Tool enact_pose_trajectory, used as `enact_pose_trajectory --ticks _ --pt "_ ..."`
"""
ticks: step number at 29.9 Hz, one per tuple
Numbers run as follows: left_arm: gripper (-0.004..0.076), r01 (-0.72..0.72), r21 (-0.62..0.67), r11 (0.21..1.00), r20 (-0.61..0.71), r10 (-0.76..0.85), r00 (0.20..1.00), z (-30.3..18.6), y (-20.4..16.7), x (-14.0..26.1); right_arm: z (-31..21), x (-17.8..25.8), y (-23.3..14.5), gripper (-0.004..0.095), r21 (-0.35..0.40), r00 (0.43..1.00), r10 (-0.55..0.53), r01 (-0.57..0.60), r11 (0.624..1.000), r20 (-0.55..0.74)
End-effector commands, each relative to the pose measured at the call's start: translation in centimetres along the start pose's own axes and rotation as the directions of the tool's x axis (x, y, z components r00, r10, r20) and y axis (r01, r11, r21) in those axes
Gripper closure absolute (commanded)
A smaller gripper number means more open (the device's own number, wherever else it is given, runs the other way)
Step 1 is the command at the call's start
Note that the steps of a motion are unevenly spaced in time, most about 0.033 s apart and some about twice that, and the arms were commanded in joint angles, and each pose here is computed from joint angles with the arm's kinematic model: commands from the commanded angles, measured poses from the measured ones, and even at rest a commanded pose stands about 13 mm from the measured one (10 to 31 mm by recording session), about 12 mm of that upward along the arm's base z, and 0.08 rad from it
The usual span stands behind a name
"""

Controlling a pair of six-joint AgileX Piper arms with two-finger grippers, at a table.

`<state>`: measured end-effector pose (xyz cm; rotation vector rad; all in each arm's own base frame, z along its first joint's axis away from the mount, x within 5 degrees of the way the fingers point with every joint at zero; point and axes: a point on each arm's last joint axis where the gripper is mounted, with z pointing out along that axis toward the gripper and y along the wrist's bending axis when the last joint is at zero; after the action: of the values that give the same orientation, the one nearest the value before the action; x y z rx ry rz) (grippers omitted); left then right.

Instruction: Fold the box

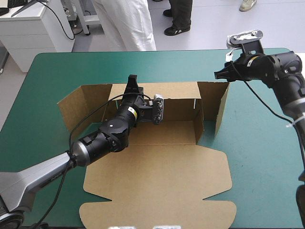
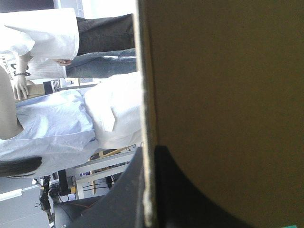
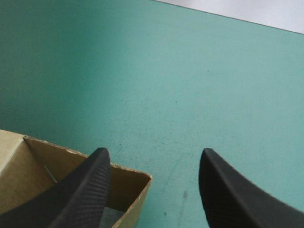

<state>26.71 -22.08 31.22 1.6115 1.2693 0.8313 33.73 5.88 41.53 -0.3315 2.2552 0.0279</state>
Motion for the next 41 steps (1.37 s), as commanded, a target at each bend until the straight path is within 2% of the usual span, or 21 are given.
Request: enact_pose_trajectory --ticks 1,9,11,22,25,29,41 --pt "0.0734 0.009 -0.076 0.997 0.007 -0.008 1.000 -1.4 2.1 0.4 -0.2 -1.9 -0.8 0.0399 -0.038 0.998 -0.010 0.013 0.999 0.063" --pt "0.0734 0.007 -0.077 0.997 0.007 -0.007 1.000 -1.4 2.1 0.4 4.4 -3.4 -0.9 0.0400 -0.085 0.995 -0.074 0.069 0.994 -0.063" --pt "0.0734 0.007 -0.077 0.997 0.007 -0.007 1.000 -1.4 2.1 0.4 5.1 -3.6 -0.7 0.0400 -0.118 0.990 -0.105 0.093 0.989 -0.096" --pt "0.0734 0.007 -0.073 0.997 0.034 -0.005 0.999 -1.4 2.0 0.1 6.6 -3.5 -0.7 0.0423 -0.161 0.965 -0.223 0.200 0.966 -0.136" --pt "0.0734 0.006 -0.074 0.997 0.042 -0.002 0.999 -1.4 2.0 0.1 6.5 -3.4 -0.6 0.0449 -0.167 0.964 -0.225 0.200 0.965 -0.143" --pt "0.0734 0.004 -0.075 0.997 0.042 -0.001 0.999 -1.4 2.0 0.1 6.4 -3.0 -0.1 0.0450 -0.232 0.956 -0.237 0.193 0.953 -0.175" --pt "0.0734 -0.029 -0.093 0.995 0.026 0.031 0.999 -1.3 2.1 0.2 5.3 -3.1 -0.1 0.0470 -0.220 0.963 -0.209 0.170 0.960 -0.167"
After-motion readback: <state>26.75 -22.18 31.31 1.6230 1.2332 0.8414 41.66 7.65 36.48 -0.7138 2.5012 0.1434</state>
